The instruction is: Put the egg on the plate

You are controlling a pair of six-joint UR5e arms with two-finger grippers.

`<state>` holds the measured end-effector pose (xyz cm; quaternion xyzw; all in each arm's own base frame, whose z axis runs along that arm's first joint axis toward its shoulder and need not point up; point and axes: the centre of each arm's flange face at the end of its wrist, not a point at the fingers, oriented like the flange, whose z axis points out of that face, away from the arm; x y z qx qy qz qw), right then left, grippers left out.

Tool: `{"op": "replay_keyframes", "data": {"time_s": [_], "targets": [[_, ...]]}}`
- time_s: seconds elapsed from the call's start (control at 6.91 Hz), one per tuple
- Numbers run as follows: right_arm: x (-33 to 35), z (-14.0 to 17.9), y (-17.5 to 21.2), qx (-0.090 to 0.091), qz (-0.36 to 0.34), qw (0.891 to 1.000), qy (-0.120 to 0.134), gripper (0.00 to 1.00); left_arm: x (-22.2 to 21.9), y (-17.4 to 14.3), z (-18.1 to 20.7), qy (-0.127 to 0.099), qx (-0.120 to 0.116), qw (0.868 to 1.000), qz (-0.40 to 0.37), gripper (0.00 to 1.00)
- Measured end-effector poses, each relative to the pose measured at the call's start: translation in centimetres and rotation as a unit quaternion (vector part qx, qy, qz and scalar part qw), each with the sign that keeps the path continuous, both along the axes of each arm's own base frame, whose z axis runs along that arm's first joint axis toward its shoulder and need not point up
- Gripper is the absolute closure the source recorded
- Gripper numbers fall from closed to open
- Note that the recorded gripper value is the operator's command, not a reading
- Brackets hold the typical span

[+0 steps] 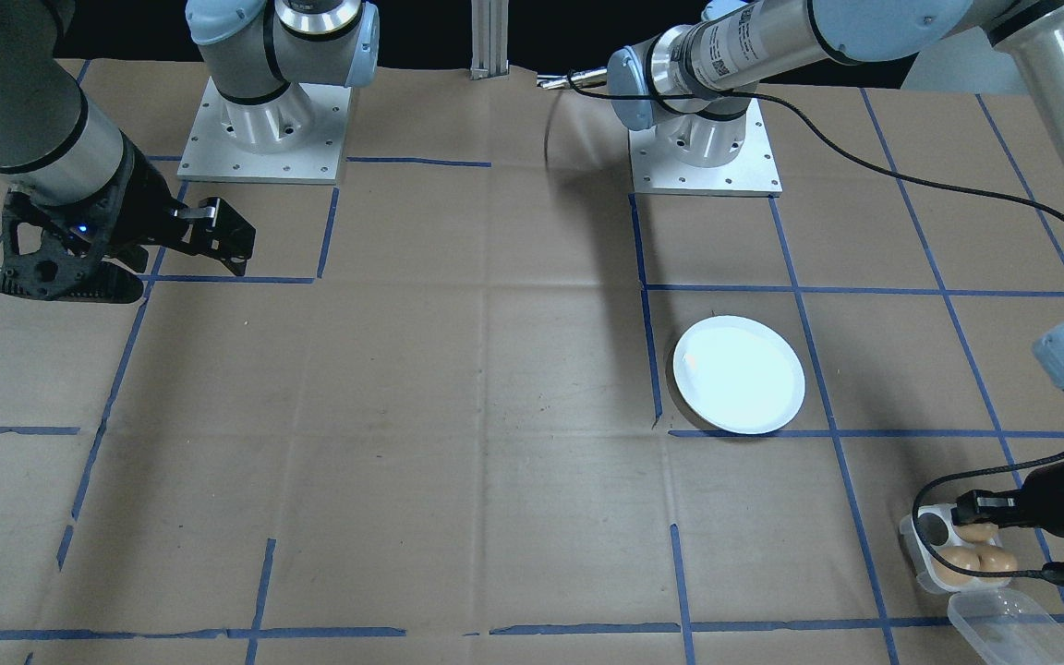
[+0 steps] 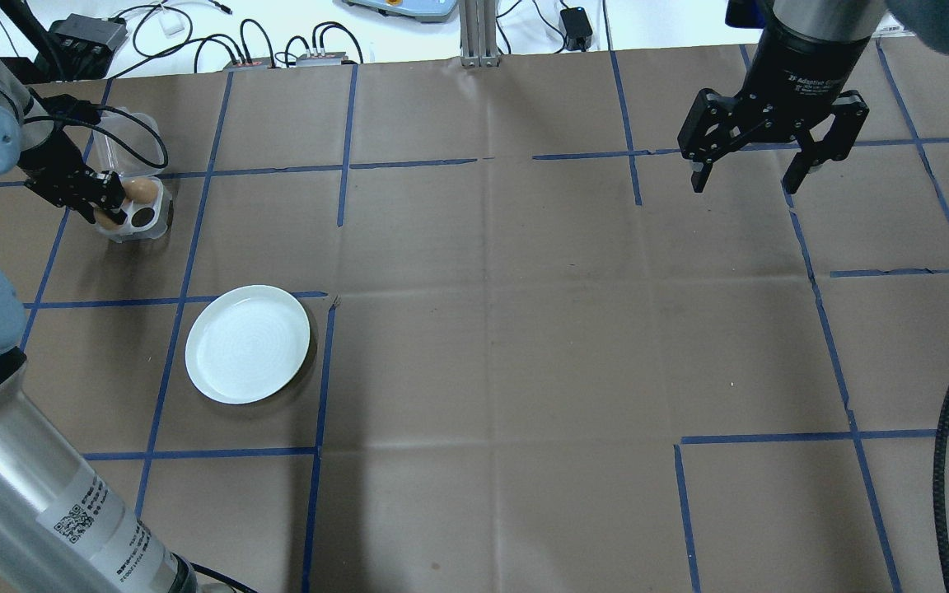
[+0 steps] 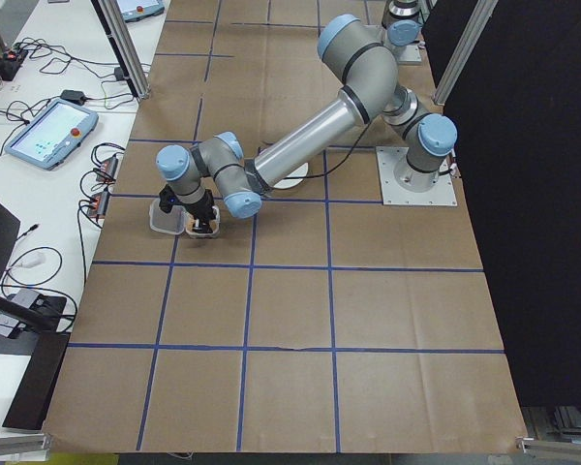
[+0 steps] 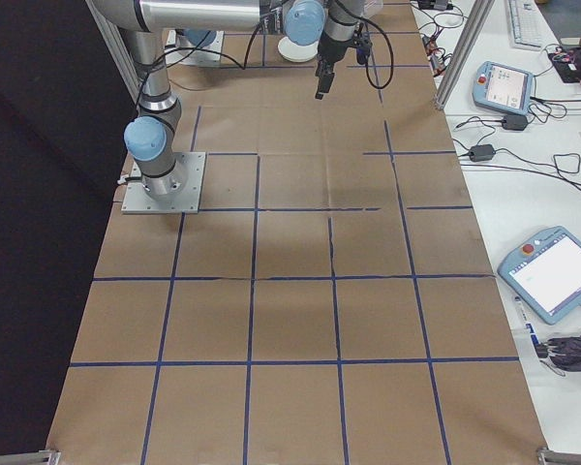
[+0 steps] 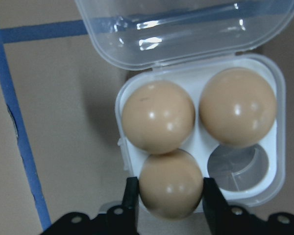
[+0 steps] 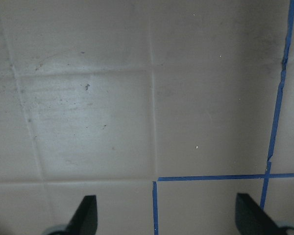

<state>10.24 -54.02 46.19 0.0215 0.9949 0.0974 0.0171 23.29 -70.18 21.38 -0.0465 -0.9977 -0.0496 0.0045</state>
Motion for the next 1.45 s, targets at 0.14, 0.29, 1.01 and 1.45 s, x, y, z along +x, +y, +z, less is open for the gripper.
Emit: {"op": "replay_keyframes", "data": {"time_s": [0.14, 0.29, 1.01, 1.45], "targets": [[0.0, 0.0, 0.0, 0.000, 0.000, 1.000, 0.000, 0.00, 0.0, 0.1, 0.5, -0.002, -0.002, 1.000, -0.003, 0.87], [0.0, 0.0, 0.0, 0.000, 0.000, 1.000, 0.000, 0.00, -0.1, 0.1, 1.0, -0.005, -0.003, 1.000, -0.005, 0.88], [0.0, 0.0, 0.0, 0.000, 0.000, 1.000, 0.000, 0.00, -5.4, 6.5, 6.6, 0.020, 0.034, 0.999, -0.009, 0.92], [0.0, 0.0, 0.0, 0.000, 0.000, 1.000, 0.000, 0.00, -17.0, 15.3, 5.3, 0.076, 0.064, 0.995, -0.007, 0.90]]}}
